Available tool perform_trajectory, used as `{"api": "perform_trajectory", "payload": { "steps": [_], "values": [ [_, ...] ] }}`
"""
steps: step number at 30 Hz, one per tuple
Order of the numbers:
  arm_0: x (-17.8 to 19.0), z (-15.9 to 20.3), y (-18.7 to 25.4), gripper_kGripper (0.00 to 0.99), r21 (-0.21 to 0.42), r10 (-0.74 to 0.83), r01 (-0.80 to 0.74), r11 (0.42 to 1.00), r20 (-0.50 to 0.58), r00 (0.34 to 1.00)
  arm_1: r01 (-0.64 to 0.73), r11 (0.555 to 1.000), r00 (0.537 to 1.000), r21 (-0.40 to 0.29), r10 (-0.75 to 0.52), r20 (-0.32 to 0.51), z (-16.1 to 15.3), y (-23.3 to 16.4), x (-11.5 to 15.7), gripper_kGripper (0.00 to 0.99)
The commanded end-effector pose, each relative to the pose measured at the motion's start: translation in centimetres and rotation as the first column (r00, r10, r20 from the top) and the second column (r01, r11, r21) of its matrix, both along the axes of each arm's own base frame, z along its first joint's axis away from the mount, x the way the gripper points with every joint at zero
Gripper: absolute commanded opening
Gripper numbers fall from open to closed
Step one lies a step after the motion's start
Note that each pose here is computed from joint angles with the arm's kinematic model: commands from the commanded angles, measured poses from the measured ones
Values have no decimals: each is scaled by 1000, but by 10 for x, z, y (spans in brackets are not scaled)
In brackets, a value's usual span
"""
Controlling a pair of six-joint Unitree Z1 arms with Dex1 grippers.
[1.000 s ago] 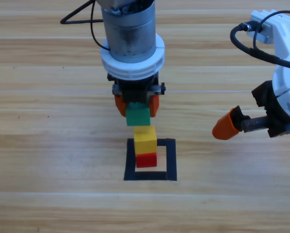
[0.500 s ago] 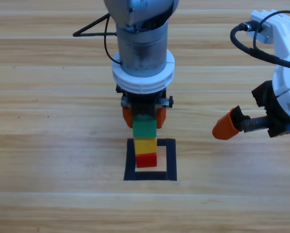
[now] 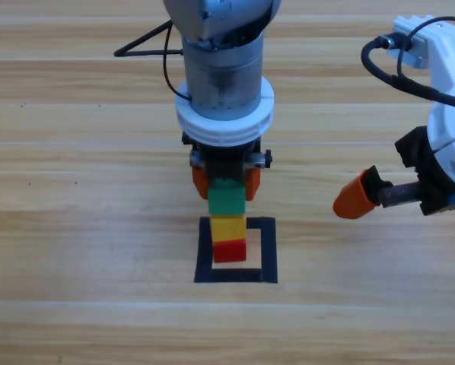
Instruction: Stack the blocks in the rectangular block: red at the bottom, yellow in the middle, green on top
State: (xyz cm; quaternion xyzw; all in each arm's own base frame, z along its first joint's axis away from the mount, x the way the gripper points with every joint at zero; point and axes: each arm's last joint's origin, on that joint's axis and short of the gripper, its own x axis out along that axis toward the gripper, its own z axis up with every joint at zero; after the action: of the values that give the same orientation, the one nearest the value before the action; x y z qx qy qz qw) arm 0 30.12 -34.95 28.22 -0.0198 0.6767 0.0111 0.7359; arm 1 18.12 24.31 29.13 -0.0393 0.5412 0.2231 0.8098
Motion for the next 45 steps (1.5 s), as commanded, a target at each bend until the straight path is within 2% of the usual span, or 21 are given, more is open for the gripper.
{"api": "perform_trajectory", "payload": {
  "steps": [1, 16, 45],
  "values": [
    [0, -25, -12, 0, 48, -10, 11, 999, -25, 1000, 25, 1000, 1000, 12, -25, 5, 1, -9, 3, 980],
    [1, -33, -13, 0, 63, 24, -22, 998, -37, 999, 26, 1000, 1000, 7, -26, 3, -1, -8, 4, 980],
    [0, -24, -12, 0, 49, 88, -87, 995, -12, 996, 26, 1000, 1000, 5, -26, 3, -2, -8, 4, 980]
  ]
}}
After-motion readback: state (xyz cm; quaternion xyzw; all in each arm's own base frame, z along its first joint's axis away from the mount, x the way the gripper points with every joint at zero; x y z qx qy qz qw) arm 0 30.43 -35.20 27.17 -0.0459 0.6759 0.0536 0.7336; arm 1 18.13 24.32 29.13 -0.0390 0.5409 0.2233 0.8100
